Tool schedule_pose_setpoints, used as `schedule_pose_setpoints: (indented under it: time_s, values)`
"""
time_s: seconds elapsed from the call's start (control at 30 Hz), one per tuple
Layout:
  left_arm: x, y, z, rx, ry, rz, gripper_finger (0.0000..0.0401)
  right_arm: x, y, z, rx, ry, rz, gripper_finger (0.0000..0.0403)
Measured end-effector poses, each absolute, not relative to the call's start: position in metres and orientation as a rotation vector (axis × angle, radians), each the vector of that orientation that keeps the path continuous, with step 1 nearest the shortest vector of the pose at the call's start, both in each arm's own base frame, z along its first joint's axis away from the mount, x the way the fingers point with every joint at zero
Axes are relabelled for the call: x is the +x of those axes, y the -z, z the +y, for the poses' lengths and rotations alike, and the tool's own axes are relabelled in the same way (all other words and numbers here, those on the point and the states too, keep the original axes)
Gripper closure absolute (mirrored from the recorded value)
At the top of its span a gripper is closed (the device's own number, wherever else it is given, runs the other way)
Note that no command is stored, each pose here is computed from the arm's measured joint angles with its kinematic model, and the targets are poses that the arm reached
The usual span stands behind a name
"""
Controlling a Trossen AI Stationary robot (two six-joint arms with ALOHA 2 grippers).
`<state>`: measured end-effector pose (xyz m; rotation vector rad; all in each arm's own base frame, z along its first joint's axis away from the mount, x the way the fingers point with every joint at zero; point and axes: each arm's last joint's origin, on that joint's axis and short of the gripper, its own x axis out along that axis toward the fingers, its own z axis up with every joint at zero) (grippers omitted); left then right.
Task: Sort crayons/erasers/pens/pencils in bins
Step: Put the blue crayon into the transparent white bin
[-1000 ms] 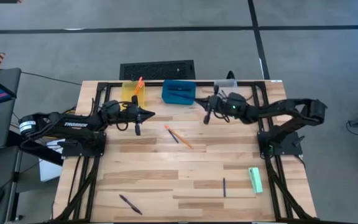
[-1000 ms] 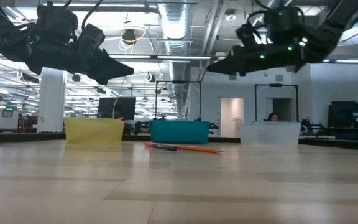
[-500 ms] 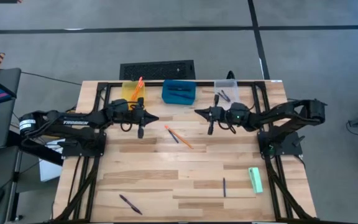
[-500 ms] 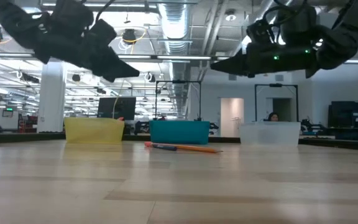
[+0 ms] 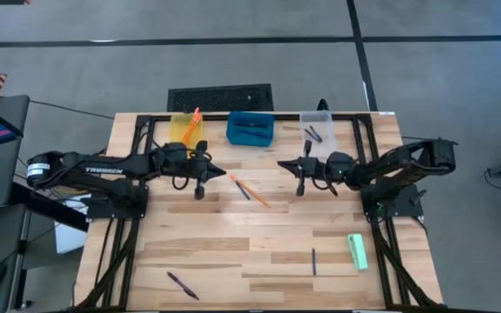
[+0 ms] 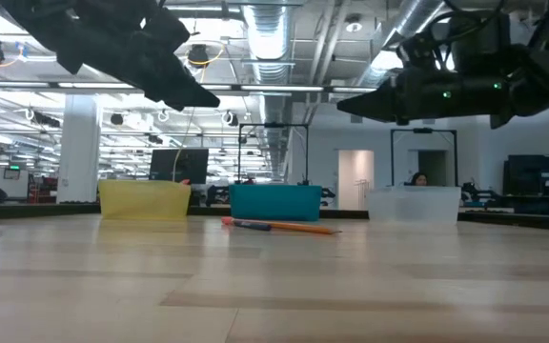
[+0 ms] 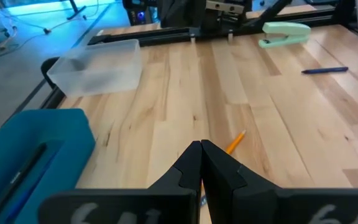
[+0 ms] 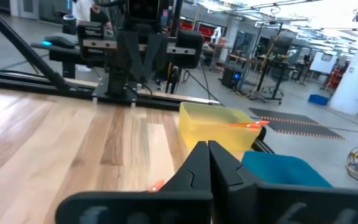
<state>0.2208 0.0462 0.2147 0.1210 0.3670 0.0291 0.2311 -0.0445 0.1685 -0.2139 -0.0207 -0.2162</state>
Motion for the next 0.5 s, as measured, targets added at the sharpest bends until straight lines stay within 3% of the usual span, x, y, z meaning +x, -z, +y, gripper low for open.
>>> schedule_pose_setpoints:
  time_s: [0.5]
  values:
    - [0.222, -0.21, 0.029, 0.153, -0.046, 0.427, 0.0401, 0.233, -0.161, -0.018, -0.262, 0.243, 0.079, 0.0401]
